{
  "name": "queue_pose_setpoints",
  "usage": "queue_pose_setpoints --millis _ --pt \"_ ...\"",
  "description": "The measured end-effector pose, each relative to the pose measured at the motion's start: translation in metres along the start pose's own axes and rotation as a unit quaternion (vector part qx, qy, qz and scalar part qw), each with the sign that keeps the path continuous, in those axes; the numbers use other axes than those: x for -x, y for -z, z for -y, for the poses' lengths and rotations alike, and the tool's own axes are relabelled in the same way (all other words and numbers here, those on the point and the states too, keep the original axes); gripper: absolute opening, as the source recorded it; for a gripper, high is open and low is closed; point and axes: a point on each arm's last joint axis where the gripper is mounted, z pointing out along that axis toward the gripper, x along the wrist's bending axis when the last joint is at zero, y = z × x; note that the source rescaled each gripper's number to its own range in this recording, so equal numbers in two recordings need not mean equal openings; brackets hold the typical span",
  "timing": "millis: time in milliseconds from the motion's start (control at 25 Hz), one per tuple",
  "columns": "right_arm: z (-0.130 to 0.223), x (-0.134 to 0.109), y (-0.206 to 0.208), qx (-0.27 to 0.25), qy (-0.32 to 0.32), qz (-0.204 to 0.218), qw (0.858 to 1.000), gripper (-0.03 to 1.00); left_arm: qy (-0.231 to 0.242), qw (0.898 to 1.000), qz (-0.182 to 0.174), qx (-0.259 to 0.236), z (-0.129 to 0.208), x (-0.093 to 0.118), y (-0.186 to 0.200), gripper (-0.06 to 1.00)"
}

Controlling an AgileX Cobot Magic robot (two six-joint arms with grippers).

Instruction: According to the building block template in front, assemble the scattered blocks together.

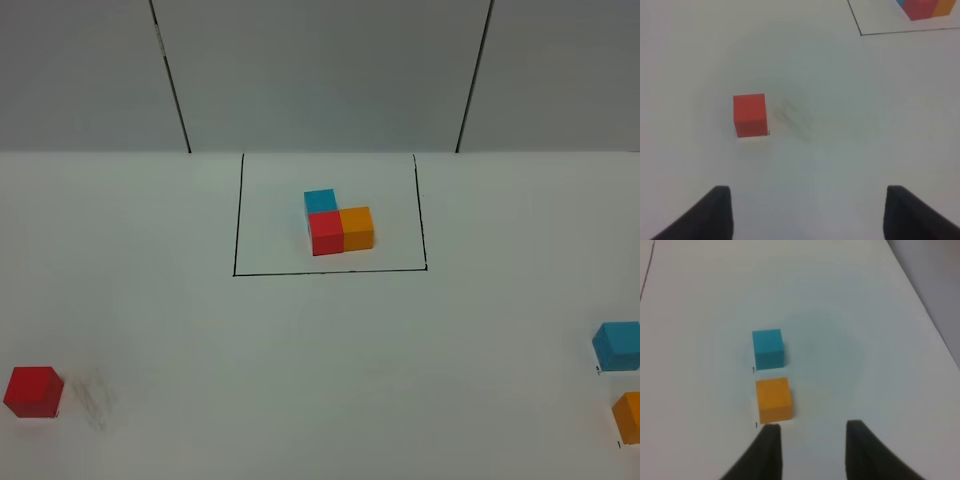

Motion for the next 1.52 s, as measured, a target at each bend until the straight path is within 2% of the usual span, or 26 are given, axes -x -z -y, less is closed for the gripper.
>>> queue_pose_setpoints --millis 640,880,1040,1160,1320,1520 --pt "0.000 0.000 0.000 0.000 0.000 0.000 1.000 0.00 0.002 1.000 0.000 0.001 -0.002 0.000 0.000 0.53" --pt "0.000 0.000 0.000 0.000 0.000 0.000 1.000 0.00 0.026 1.000 -0.010 0.006 -0.049 -0.003 0.009 0.53" --pt "0.000 0.000 0.000 0.000 0.000 0.000 1.000 0.00 0.053 0.997 -0.037 -0.053 -0.092 -0.010 -0.004 0.53" --pt "0.000 0.000 0.000 0.000 0.000 0.000 1.000 0.00 0.074 0.987 -0.067 -0.129 -0.116 -0.018 -0.029 0.53" --pt "0.000 0.000 0.000 0.000 0.000 0.000 1.000 0.00 0.064 0.967 -0.098 -0.225 -0.132 -0.029 -0.078 0.53" --pt "0.000 0.000 0.000 0.000 0.000 0.000 1.000 0.00 0.052 0.941 -0.106 -0.316 -0.131 -0.036 -0.139 0.53"
